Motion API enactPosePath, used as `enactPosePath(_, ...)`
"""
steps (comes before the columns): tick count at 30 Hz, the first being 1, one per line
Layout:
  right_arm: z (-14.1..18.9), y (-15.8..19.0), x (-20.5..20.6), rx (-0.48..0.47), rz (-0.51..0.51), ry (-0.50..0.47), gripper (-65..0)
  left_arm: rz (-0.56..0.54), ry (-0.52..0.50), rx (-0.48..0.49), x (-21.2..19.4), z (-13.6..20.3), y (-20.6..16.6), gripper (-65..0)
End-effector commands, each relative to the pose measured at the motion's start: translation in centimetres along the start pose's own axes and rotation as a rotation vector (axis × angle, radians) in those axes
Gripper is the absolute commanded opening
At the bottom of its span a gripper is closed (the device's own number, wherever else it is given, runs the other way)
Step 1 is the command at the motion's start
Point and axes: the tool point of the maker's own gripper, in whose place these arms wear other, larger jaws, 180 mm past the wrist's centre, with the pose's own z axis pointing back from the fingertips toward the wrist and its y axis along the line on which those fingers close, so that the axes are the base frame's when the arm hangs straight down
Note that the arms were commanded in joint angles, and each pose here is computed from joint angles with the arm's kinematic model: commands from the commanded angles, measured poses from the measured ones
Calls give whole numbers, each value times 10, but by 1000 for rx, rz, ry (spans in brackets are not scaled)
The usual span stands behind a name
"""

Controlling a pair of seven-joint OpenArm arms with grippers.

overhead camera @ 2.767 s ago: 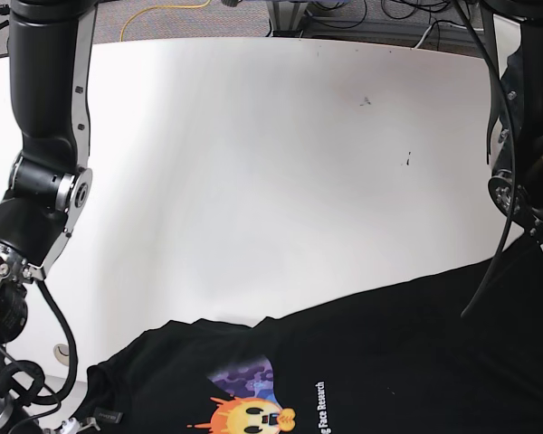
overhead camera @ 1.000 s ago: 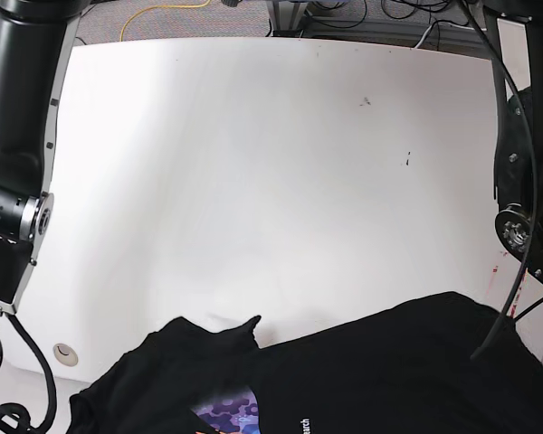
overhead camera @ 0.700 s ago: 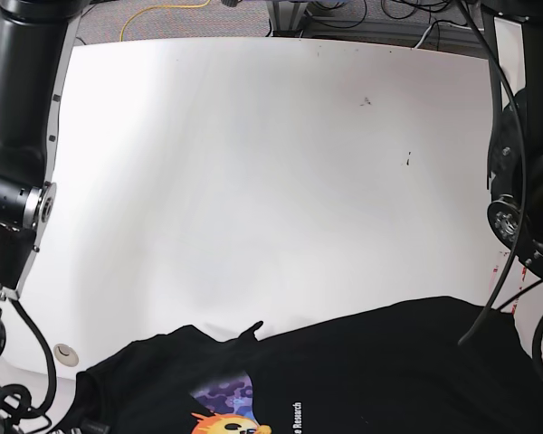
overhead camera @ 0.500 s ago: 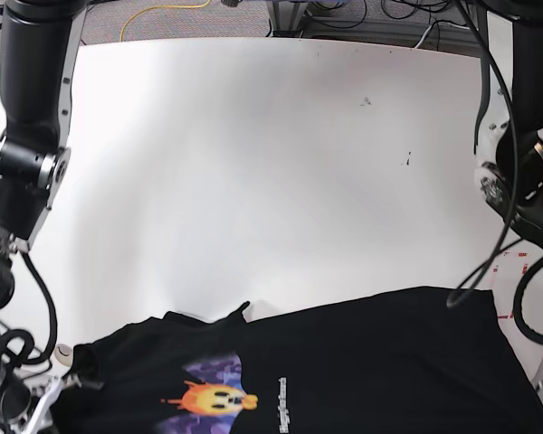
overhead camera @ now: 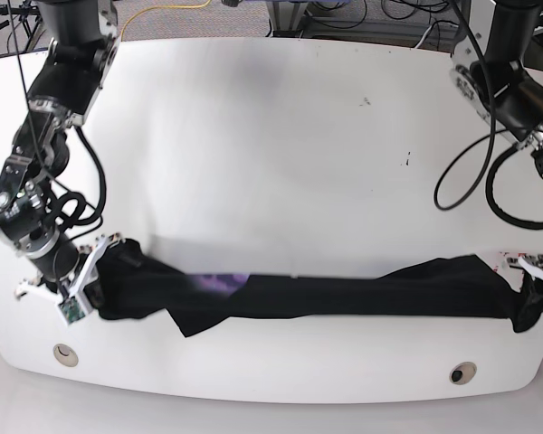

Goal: Fold the T-shirt properly
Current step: 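Lower the stretched shirt toward the table with both grippers, then lay the shirt flat on the table, both grippers holding its edge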

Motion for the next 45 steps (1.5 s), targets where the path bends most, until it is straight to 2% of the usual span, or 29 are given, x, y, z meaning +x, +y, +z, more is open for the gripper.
enactPosePath(1,9,3,-8,-17,-7,-6,-642,16,-51,-17,-4,11,-2,-644)
enactPosePath(9,12,42,-54,59,-71,48,-642,84,93,-34,-78,31,-8,-644)
enactPosePath(20,20,68,-94,112,-93,135,-642,118,257,-29,-143,56,-13,-644)
enactPosePath(26,28,83,-119,143,-105,196,-642,129,324,-32,-167,68,-17,-644)
enactPosePath(38,50,113,-168,205,-129,322,-642,153,454,-7,-206,83,0,-643)
enactPosePath(45,60,125,-184,229,-141,357,-642,168,530,14,-229,82,7,-640)
